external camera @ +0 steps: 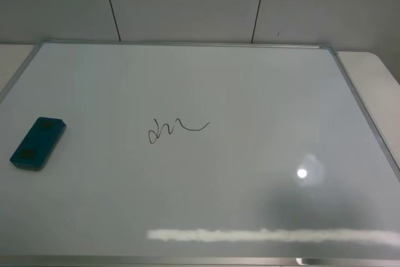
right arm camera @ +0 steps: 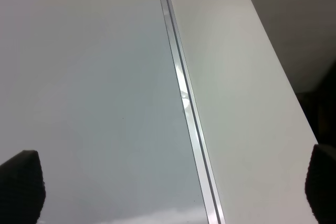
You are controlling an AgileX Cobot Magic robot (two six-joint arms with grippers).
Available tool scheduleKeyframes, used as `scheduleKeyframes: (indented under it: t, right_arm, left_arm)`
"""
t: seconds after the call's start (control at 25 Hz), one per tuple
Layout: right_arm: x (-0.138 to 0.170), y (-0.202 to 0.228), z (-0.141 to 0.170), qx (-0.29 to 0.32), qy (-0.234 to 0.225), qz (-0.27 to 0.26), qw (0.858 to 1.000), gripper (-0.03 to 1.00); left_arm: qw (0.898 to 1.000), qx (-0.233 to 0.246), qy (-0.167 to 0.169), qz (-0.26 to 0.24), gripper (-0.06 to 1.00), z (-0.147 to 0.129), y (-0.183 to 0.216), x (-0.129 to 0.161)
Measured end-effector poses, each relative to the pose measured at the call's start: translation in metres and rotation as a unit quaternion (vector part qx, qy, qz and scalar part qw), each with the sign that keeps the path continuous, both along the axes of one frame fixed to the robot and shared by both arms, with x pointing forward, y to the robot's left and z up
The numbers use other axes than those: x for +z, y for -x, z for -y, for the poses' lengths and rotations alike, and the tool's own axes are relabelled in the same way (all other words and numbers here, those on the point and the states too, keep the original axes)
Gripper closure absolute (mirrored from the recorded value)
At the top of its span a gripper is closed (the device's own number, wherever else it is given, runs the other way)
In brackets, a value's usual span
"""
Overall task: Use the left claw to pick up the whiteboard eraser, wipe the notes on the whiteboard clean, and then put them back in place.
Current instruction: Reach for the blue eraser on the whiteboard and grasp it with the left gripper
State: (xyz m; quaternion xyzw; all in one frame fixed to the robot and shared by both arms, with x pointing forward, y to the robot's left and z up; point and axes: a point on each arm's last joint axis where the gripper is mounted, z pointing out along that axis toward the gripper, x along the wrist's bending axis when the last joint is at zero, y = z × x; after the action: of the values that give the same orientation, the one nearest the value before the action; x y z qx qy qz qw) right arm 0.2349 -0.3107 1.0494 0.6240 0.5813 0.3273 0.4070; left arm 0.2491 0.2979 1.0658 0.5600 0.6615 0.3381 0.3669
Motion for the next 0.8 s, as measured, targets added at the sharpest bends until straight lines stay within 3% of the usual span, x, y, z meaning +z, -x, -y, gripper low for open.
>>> scheduleKeyframes:
  t: [0.4,0.68,0.8]
  right_arm:
    - [0.000,0.000,0.000,0.000,0.000,0.000,1.000,-0.02]
    - [0.000,0.000,0.000,0.000,0.000,0.000,1.000,-0.02]
    - [0.000,0.000,0.000,0.000,0.000,0.000,1.000,-0.02]
  left_arm:
    - [0.991,-0.028,-0.024,-0.127,-0.05,-0.007,-0.072,0.029]
    - [0.974,-0.063,-0.039,-0.215,-0.05,-0.009,-0.123,0.028]
    - [0.961,-0.090,-0.056,-0.255,-0.05,-0.004,-0.147,0.024]
